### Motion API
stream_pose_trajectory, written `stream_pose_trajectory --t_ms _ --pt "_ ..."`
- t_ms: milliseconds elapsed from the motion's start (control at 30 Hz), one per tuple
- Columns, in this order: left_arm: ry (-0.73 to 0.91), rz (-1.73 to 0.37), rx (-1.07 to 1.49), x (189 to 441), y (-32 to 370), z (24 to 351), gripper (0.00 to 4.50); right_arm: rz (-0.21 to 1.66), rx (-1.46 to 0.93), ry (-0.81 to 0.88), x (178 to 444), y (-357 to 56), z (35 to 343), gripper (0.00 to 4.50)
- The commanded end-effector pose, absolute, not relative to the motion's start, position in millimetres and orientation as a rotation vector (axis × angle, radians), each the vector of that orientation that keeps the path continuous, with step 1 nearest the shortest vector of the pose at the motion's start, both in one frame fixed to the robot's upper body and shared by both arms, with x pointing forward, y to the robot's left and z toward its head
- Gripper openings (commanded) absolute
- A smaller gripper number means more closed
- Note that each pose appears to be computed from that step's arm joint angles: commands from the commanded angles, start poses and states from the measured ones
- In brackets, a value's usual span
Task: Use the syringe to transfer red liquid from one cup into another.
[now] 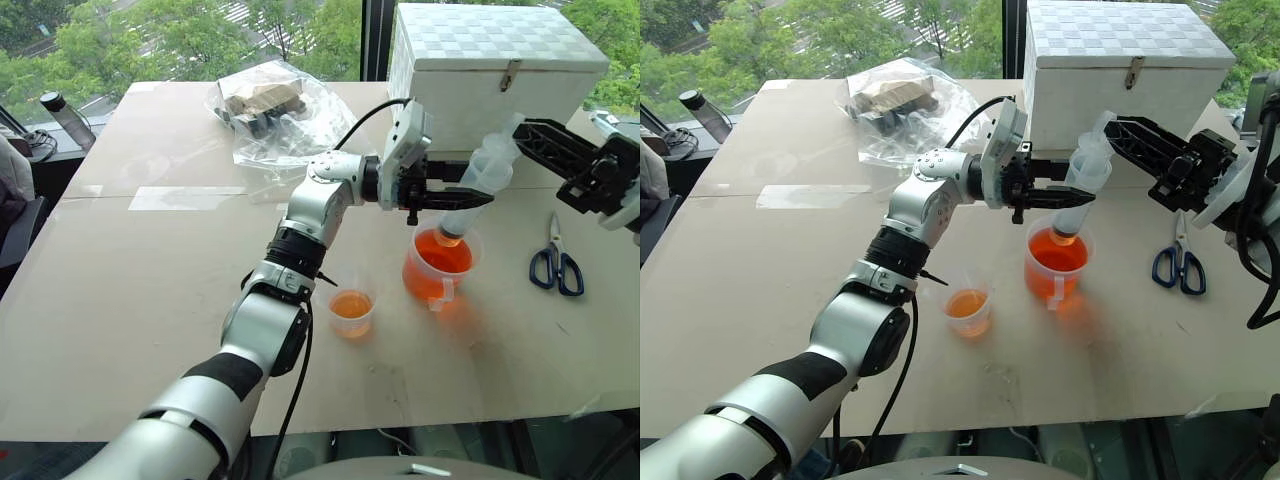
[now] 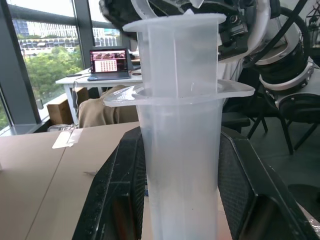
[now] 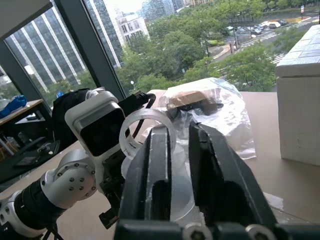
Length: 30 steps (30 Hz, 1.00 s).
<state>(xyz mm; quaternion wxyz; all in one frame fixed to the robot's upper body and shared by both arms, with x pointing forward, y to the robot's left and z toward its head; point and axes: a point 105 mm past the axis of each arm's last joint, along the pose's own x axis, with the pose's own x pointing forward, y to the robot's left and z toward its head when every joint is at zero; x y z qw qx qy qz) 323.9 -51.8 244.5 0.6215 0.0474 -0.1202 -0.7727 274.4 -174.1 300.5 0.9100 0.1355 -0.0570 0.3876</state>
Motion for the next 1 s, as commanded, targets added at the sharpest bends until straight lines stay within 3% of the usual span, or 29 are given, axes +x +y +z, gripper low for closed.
stream_pose_trajectory --t_ms 33,67,333,500,600,867,1000 --pt "-0.337 -1.840 0.132 311.1 -58.6 258.4 1.39 0.720 0.228 -0.212 267.7 -198.6 318.8 2.37" --pt "-0.344 -1.835 0.126 311.3 -58.2 262.7 1.39 0.744 0.238 -0.196 262.7 -200.9 316.0 2.68" --pt "-0.361 -1.812 0.165 305.8 -56.0 290.0 1.39 0.846 0.486 -0.278 233.6 -219.8 313.3 2.68" --pt "-0.373 -1.789 0.164 299.7 -51.9 305.7 1.39 0.774 0.543 -0.301 228.8 -243.5 300.9 2.68" --pt "-0.381 -1.760 0.150 299.4 -50.0 311.7 1.39 0.698 0.443 -0.248 235.4 -247.8 282.8 2.68" --pt "-0.370 -1.682 0.127 302.6 -44.5 316.6 1.39 0.710 0.089 -0.129 236.0 -227.7 238.4 2.68" --pt "-0.370 -1.652 0.084 302.0 -36.9 327.2 1.39 0.686 0.029 -0.110 241.5 -228.8 223.9 2.68"
